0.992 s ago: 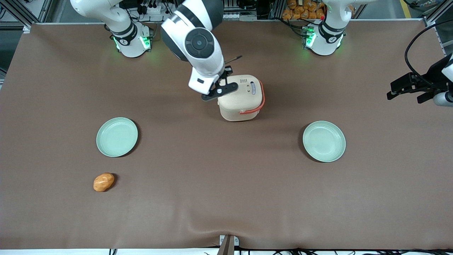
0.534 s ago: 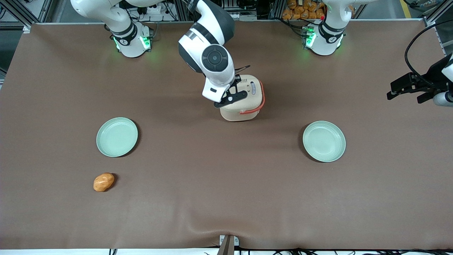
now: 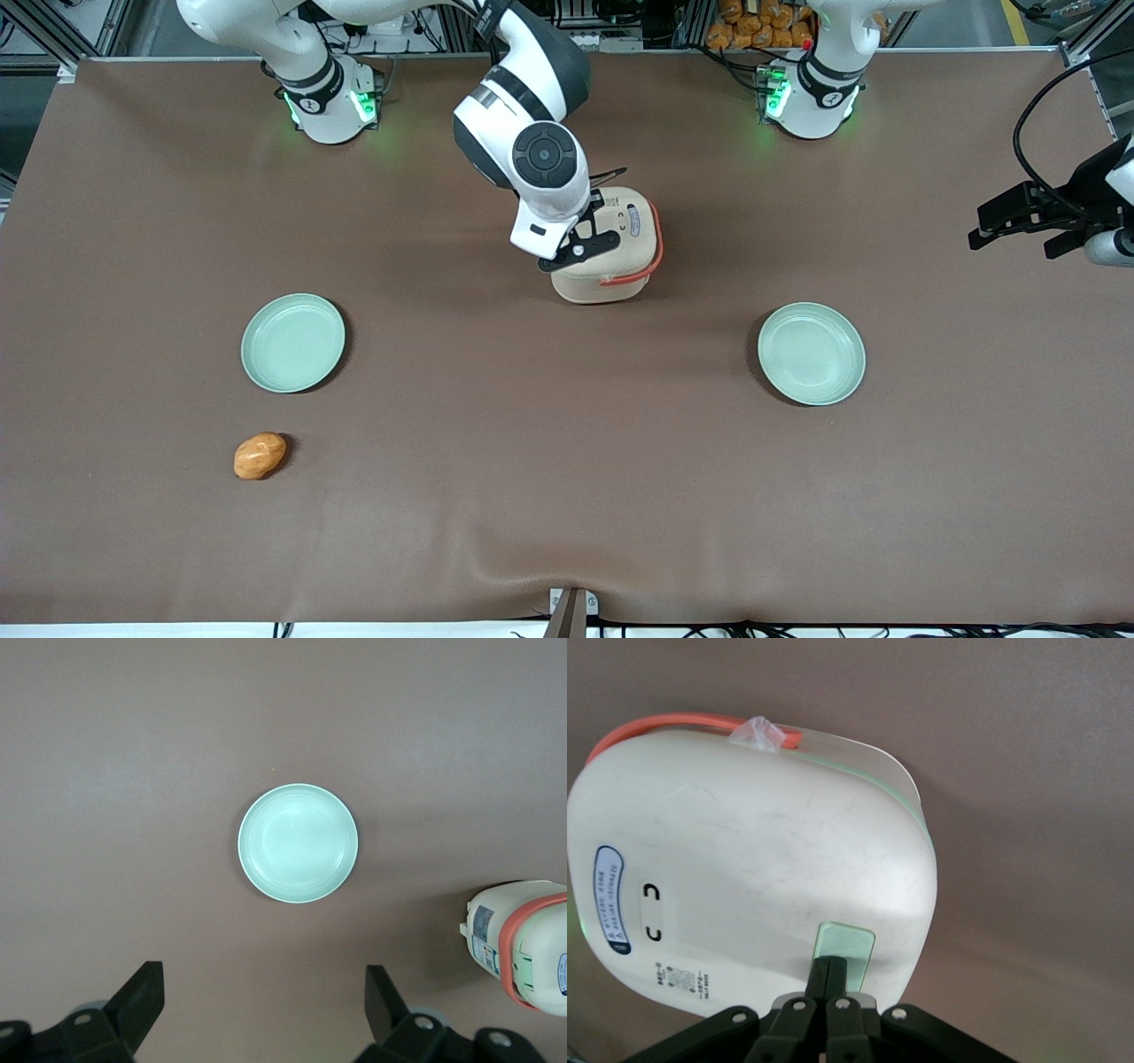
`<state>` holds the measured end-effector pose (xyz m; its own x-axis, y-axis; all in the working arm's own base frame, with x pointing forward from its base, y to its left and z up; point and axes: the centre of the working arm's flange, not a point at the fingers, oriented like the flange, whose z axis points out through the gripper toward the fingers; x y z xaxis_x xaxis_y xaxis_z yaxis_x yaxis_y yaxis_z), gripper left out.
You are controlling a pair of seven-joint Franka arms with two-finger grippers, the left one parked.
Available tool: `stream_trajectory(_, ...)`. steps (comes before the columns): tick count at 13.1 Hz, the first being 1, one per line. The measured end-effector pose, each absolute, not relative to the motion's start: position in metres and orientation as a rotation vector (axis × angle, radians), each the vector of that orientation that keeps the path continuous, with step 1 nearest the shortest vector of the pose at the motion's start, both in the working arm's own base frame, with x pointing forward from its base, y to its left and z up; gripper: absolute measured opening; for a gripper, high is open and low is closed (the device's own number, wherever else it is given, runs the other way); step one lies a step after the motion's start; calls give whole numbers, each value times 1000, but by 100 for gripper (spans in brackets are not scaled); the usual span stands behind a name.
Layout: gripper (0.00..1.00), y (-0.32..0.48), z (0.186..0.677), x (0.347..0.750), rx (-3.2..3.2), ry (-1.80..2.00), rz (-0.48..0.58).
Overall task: Press rice cooker button with right arm
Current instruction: 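Press the right gripper down on the rice cooker's lid release button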
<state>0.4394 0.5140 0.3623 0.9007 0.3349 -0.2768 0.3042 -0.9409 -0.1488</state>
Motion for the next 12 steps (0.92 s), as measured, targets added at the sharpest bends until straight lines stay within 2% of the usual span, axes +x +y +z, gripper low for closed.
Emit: stream_trajectory(12,1,516,358,440,-2964,-501,453)
